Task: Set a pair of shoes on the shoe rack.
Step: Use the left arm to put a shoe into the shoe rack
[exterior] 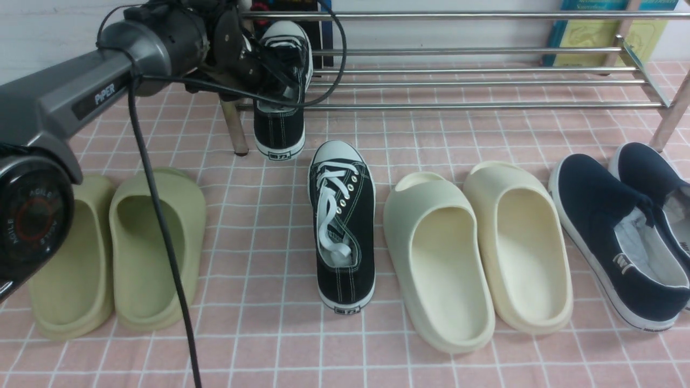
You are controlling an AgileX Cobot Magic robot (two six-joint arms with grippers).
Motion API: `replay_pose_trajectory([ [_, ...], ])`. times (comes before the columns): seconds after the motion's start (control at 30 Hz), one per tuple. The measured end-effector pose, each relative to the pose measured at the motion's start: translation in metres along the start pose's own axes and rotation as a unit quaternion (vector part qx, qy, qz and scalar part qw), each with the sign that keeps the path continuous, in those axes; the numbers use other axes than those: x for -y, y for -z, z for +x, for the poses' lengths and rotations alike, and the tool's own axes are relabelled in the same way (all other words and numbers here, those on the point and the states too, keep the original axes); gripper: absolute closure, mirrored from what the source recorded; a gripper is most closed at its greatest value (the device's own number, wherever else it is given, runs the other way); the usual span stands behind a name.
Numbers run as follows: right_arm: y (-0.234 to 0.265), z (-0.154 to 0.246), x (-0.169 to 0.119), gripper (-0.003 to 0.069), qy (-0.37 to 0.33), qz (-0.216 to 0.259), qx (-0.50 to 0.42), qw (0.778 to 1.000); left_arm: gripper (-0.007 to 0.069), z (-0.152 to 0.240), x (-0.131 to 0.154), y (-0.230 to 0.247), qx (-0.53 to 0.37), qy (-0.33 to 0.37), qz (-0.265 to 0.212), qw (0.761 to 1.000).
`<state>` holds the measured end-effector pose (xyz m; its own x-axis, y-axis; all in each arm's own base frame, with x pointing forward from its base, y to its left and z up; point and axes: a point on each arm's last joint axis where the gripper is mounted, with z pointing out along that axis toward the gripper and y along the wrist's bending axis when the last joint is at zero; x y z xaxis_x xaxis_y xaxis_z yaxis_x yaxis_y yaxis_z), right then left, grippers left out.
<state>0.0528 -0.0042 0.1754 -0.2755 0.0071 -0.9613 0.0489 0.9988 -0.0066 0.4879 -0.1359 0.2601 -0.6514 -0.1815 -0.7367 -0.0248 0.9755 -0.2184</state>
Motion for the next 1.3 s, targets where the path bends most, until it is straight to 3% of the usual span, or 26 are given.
replay_pose_trajectory([
  [0.1, 0.0, 0.0, 0.0, 0.0418, 0.0, 0.0, 0.0, 1.0, 0.0179, 0.001, -0.002, 0.001, -0.007, -0.012, -0.013, 1.0],
  [0.27, 0.0, 0.0, 0.0, 0.0418, 0.0, 0.0, 0.0, 1.0, 0.014, 0.002, -0.004, 0.003, -0.016, -0.022, -0.025, 0.999],
  [0.97, 0.0, 0.0, 0.0, 0.0418, 0.0, 0.0, 0.0, 1.0, 0.0134, -0.004, -0.015, 0.023, -0.041, -0.078, -0.096, 0.992],
  [1.3, 0.0, 0.0, 0.0, 0.0418, 0.0, 0.0, 0.0, 1.0, 0.0144, -0.028, -0.005, 0.067, -0.002, -0.073, -0.054, 0.996],
])
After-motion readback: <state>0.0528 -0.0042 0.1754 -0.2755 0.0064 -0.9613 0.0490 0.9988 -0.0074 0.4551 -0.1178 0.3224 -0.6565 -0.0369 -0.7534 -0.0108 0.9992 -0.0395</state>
